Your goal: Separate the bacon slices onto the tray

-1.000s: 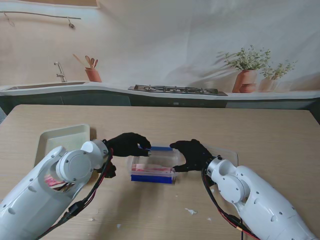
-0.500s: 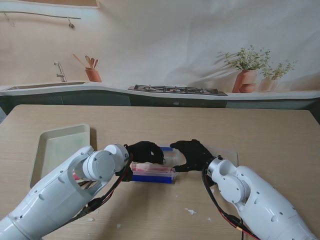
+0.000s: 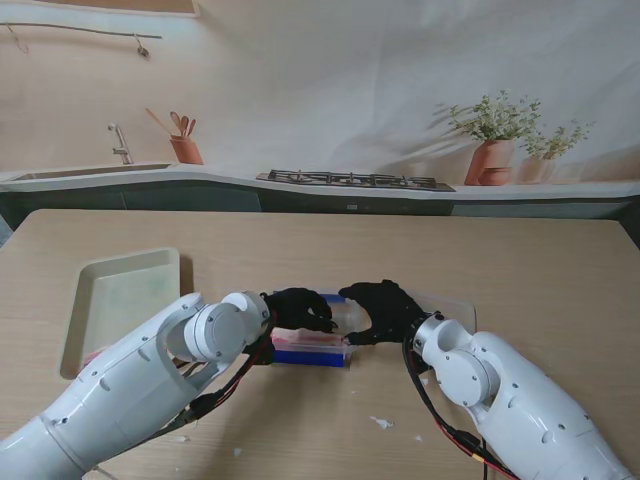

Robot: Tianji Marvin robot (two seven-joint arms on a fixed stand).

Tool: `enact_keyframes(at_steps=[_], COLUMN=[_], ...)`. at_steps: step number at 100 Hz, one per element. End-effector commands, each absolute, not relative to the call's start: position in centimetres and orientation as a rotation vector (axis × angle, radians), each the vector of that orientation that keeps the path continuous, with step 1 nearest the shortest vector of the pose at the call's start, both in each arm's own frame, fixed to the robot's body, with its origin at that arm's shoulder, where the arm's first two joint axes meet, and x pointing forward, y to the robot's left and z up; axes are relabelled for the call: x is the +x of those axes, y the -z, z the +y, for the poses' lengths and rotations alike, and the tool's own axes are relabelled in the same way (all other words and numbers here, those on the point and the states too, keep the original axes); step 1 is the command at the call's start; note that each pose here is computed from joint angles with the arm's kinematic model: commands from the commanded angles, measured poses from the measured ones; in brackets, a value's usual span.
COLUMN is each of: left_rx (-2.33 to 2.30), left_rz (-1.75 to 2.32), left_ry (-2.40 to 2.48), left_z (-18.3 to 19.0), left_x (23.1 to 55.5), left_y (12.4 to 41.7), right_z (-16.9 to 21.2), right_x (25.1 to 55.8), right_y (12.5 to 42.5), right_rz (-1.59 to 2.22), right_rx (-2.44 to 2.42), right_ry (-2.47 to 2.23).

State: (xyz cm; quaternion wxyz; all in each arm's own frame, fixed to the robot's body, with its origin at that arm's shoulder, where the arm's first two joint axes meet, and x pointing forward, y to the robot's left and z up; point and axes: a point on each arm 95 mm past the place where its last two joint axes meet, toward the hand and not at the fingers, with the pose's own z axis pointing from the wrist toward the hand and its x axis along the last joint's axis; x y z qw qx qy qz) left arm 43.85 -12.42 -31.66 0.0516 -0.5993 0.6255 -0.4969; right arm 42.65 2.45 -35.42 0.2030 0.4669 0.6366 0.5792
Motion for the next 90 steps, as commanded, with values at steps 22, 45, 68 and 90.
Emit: enact_keyframes(at_steps=[22,45,68,90], left_rx=[-1.858,-1.873,-1.89,-1.92], left_rz=[1.908,1.921,1.918,1.916], left_ry=[1.49,1.446,1.418,1.403], left_z=[-13.0,-13.0,-12.8,-12.8], left_x=[44.1,44.1,44.3,44.3], left_y=[32.6,33.3,33.9,34.3], right_z=[3.0,3.0,3.0,3.0], right_x=[42.4,42.3,42.3,42.4], right_y=[35.7,35.7,35.7,35.7], right_rz=[1.8,1.801,1.8,1.8], right_rx=[1.312,1.313,1.312,1.314], right_ry=[-1.617,-1.617,-1.617,-1.617])
